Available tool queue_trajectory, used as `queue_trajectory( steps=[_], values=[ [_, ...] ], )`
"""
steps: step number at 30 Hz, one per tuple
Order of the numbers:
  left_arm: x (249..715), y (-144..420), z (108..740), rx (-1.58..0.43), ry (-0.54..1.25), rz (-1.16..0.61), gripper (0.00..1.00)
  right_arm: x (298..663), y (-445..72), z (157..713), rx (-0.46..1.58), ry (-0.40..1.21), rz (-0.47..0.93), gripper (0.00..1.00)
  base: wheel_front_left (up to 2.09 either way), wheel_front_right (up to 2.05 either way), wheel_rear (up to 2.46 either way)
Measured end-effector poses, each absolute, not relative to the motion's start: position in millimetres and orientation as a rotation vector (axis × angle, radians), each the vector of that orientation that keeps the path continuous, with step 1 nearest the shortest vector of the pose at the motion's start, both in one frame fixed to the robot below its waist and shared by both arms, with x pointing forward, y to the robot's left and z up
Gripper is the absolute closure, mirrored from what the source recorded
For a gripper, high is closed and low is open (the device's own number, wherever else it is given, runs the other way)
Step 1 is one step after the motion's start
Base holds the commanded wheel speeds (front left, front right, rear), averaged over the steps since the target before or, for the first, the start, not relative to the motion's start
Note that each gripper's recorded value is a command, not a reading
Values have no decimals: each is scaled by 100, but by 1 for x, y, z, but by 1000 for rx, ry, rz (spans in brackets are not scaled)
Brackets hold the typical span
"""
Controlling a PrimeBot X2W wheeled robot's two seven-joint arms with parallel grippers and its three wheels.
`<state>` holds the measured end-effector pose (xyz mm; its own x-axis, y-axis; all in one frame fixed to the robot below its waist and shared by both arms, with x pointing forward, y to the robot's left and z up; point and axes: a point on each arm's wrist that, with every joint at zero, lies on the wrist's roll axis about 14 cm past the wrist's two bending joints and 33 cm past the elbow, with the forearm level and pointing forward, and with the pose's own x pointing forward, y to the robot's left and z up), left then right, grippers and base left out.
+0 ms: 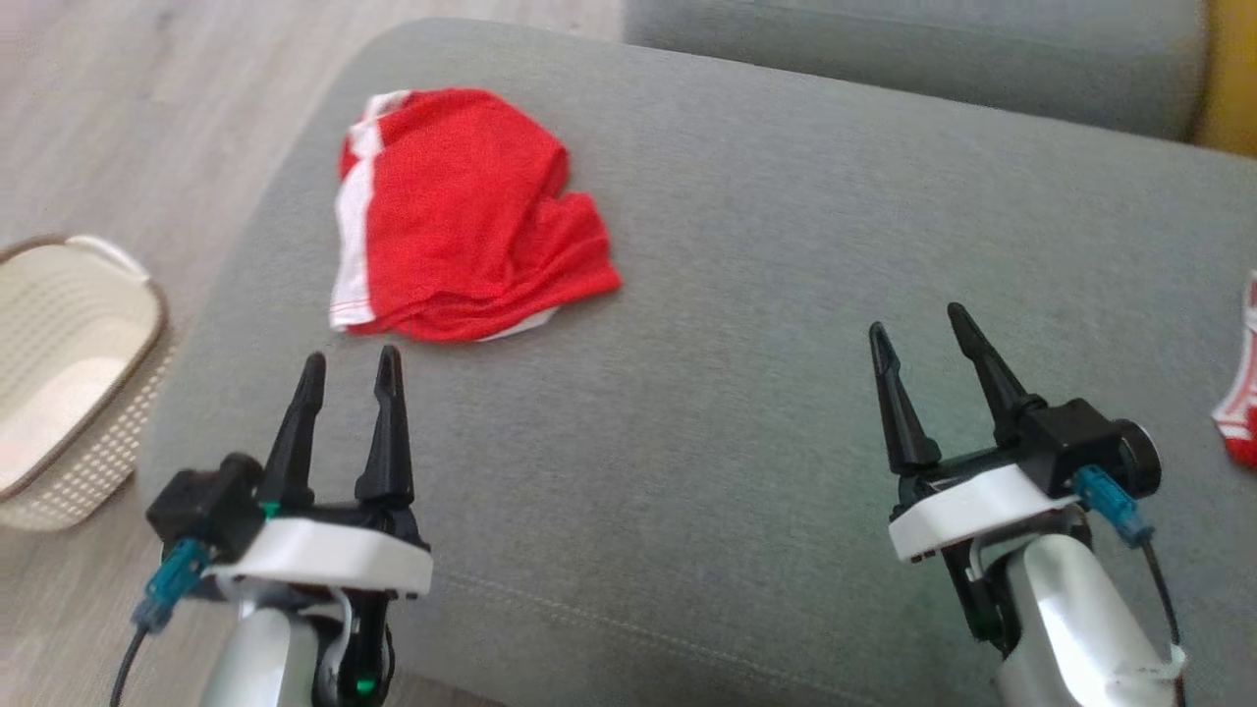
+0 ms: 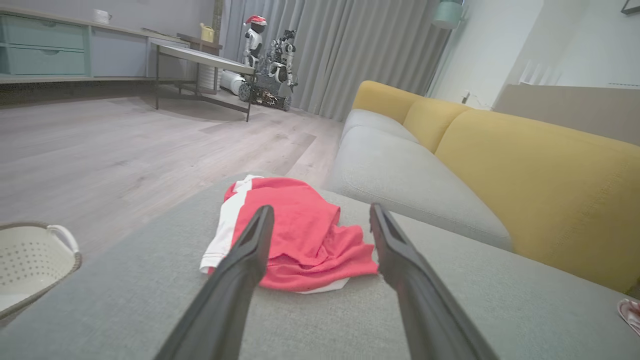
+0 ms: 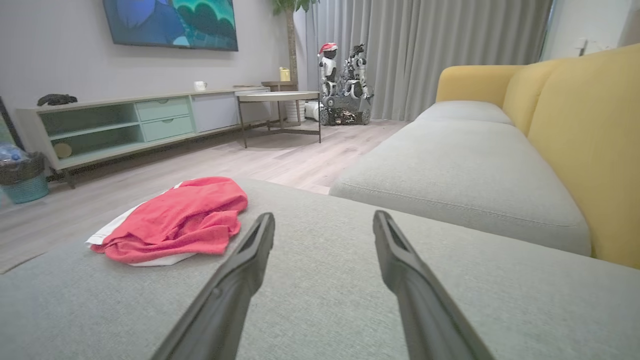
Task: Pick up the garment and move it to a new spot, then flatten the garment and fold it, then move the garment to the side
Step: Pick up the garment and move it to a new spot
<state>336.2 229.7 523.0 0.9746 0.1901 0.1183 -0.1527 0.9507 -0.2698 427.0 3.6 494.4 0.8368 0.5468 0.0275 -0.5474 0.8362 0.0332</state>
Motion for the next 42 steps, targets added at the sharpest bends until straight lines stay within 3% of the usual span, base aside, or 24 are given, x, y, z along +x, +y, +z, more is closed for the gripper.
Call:
queue_trajectory(
  steps=[12, 25, 34, 42],
  values=[
    [286, 264, 526, -262, -178, 316, 0, 406, 51, 499, 53, -14, 719, 0, 0, 0, 0],
    [288, 280, 529, -266, -193, 366, 0, 407, 44, 494, 60, 0, 700, 0, 0, 0, 0],
    [334, 299, 524, -210, -157, 364, 0, 430, 26, 482, 63, 26, 646, 0, 0, 0, 0],
    [396, 302, 466, -197, 93, 308, 0, 470, -8, 479, 8, 14, 559, 0, 0, 0, 0]
  ],
)
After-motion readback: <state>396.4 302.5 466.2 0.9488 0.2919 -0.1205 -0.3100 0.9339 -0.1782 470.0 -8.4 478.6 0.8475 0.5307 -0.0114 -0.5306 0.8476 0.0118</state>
